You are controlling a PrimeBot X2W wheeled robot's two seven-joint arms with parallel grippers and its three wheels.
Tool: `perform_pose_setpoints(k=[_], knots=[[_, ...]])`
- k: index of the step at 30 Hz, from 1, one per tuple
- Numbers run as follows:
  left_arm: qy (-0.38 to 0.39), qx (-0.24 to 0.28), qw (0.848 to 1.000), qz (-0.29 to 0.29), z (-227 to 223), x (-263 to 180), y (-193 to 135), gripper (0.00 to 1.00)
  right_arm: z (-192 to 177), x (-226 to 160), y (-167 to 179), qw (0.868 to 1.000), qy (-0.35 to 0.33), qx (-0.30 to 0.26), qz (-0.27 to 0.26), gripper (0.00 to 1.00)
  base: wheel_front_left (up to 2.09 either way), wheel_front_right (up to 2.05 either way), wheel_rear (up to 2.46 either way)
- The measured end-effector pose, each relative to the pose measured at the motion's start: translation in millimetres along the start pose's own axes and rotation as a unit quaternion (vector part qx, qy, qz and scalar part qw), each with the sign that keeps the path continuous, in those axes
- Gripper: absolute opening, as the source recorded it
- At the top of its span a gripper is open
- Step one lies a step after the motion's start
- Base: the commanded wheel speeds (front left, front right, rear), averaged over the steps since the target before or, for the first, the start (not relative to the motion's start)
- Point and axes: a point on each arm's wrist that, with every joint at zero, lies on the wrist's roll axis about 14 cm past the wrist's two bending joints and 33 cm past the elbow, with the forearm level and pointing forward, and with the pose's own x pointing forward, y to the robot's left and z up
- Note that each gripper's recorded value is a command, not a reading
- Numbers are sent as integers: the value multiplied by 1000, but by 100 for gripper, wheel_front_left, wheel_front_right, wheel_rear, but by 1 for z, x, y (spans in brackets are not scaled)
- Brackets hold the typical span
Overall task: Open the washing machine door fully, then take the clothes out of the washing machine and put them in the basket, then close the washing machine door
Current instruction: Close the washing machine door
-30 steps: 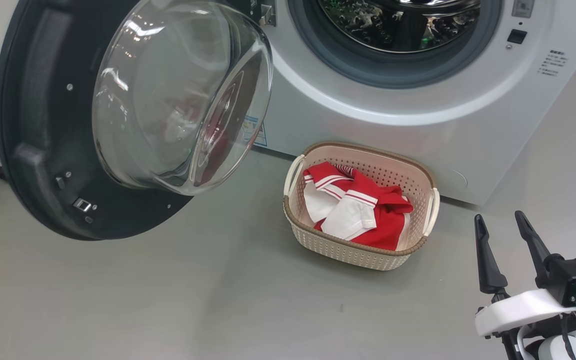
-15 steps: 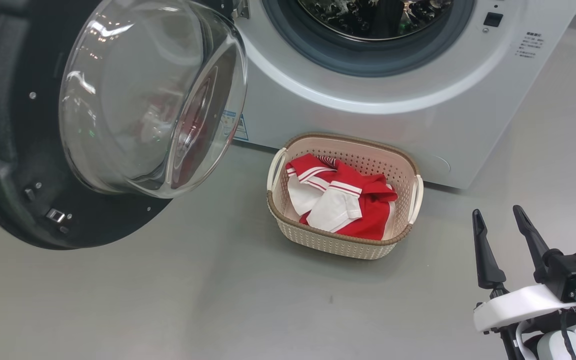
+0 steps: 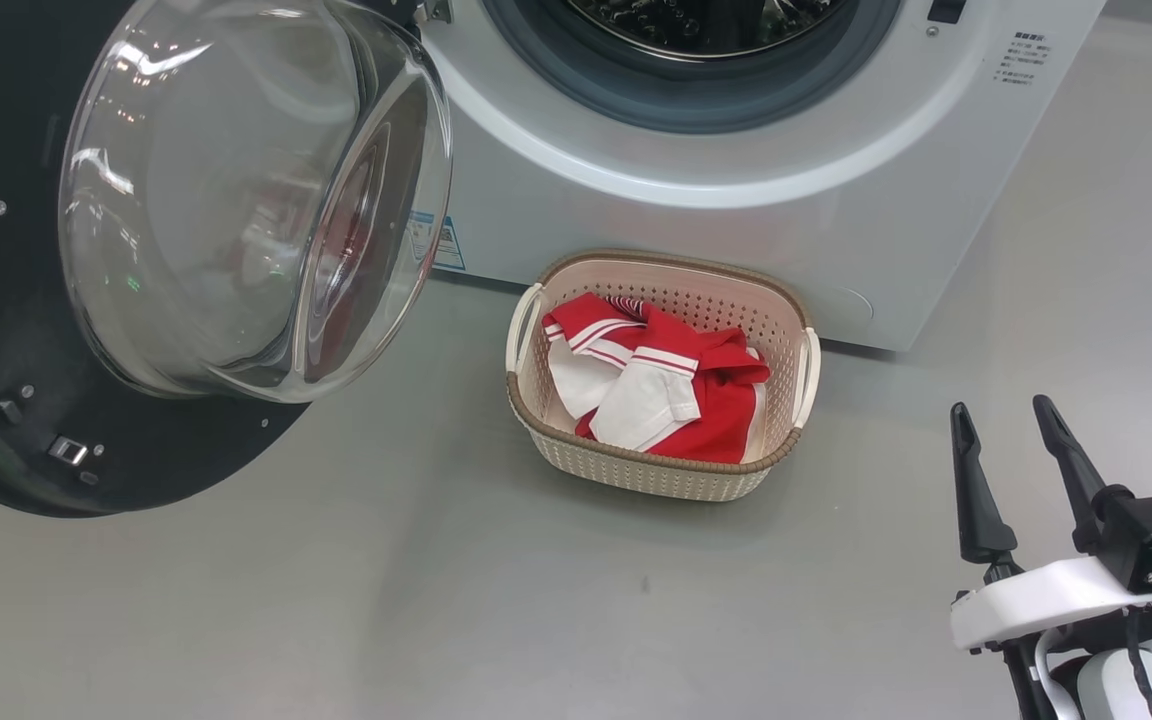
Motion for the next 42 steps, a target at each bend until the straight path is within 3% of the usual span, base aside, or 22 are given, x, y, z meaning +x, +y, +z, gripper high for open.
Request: perform_pose_setpoints(k=[18, 26, 42], knots=[[76, -1, 997, -28, -26, 4, -7, 0, -1, 0, -5, 1000, 0, -1, -8, 100, 0, 0, 0], [151, -4, 985, -82, -59, -2, -25, 0, -1, 0, -4, 1000, 0, -2, -6, 100, 0, 0, 0], [236, -25, 964, -124, -97, -24, -33, 0, 2, -5, -6, 1000, -5, -2, -11, 100, 0, 0, 0]])
